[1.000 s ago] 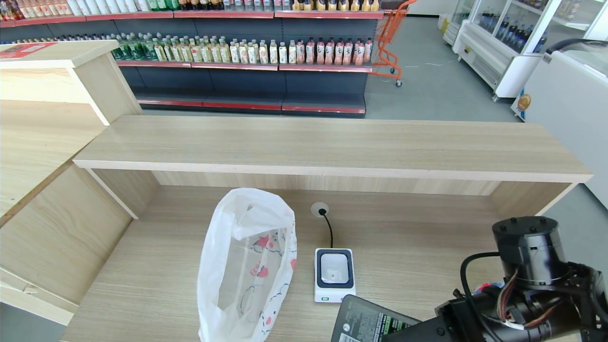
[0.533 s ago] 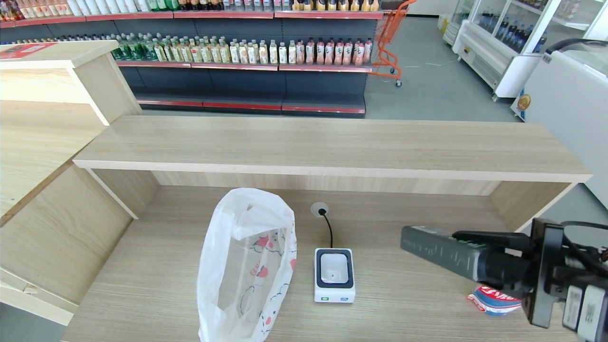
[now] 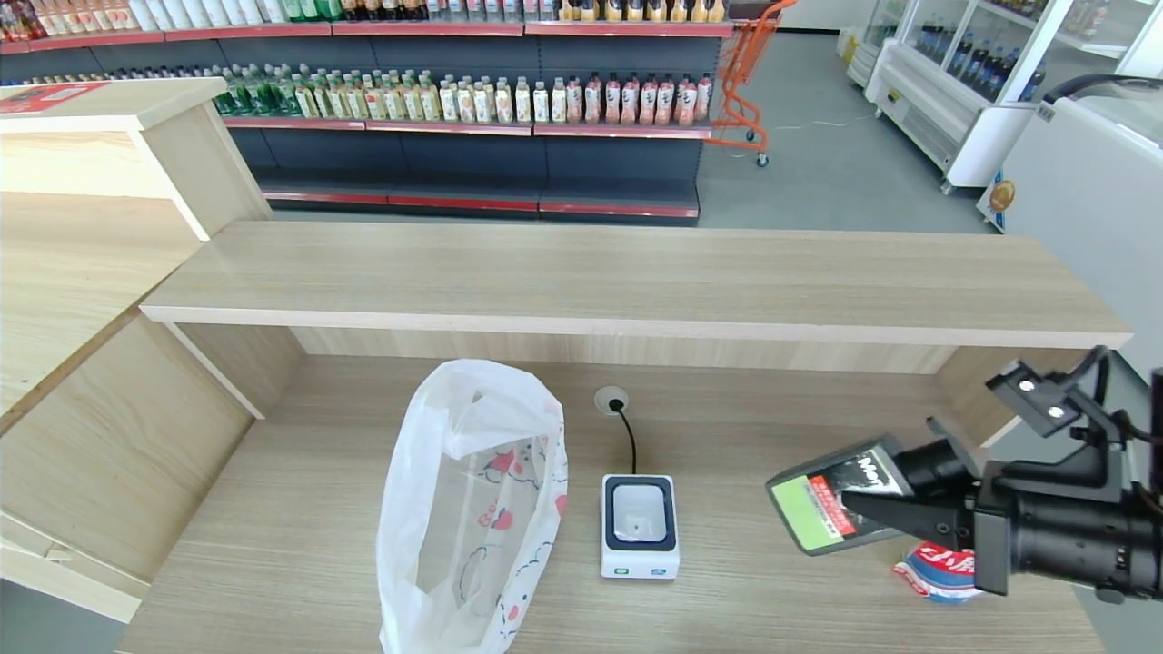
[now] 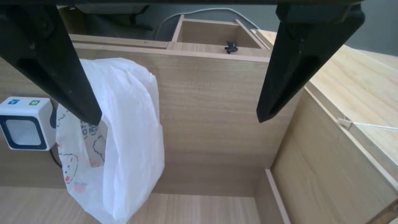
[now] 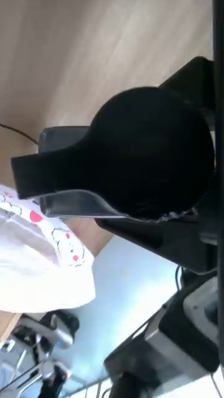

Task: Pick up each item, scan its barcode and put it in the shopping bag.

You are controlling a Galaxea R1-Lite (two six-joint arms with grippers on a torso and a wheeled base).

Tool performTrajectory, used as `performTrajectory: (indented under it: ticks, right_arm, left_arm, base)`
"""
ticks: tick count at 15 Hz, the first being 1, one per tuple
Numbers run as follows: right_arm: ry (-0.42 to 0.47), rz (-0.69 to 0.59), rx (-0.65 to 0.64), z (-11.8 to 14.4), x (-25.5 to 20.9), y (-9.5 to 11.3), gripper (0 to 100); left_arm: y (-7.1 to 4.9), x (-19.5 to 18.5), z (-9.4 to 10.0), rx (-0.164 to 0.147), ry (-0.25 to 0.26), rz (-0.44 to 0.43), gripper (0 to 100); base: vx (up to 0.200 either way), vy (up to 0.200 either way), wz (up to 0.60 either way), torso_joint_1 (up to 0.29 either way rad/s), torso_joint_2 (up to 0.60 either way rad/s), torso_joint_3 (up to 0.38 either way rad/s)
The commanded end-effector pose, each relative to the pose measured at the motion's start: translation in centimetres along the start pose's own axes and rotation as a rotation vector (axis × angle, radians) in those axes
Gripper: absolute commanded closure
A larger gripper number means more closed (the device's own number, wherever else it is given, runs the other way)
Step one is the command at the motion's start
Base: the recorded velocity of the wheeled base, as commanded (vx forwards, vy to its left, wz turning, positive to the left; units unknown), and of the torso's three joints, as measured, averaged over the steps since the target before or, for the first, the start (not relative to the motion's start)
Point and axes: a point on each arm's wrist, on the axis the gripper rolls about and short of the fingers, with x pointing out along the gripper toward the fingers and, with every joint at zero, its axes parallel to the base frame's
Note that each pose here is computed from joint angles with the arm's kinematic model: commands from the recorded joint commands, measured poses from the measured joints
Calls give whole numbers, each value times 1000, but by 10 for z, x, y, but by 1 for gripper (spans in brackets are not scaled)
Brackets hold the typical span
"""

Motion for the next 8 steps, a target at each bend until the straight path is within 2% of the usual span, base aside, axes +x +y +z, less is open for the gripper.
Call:
performTrajectory:
  ticks: [1, 4, 8]
  right_arm:
    - [158, 16, 203, -7, 60, -1, 100]
    - [251, -36, 309, -17, 104, -7, 100]
    - [323, -82, 339, -31, 143, -8, 100]
  left_arm:
    - [0, 0, 0, 0, 0, 0, 0]
    - [0, 0, 0, 0, 0, 0, 0]
    - [0, 0, 0, 0, 0, 2, 0]
  base:
    - [0, 0, 0, 0, 0, 0]
    - [0, 0, 0, 0, 0, 0]
    - [0, 0, 0, 0, 0, 0]
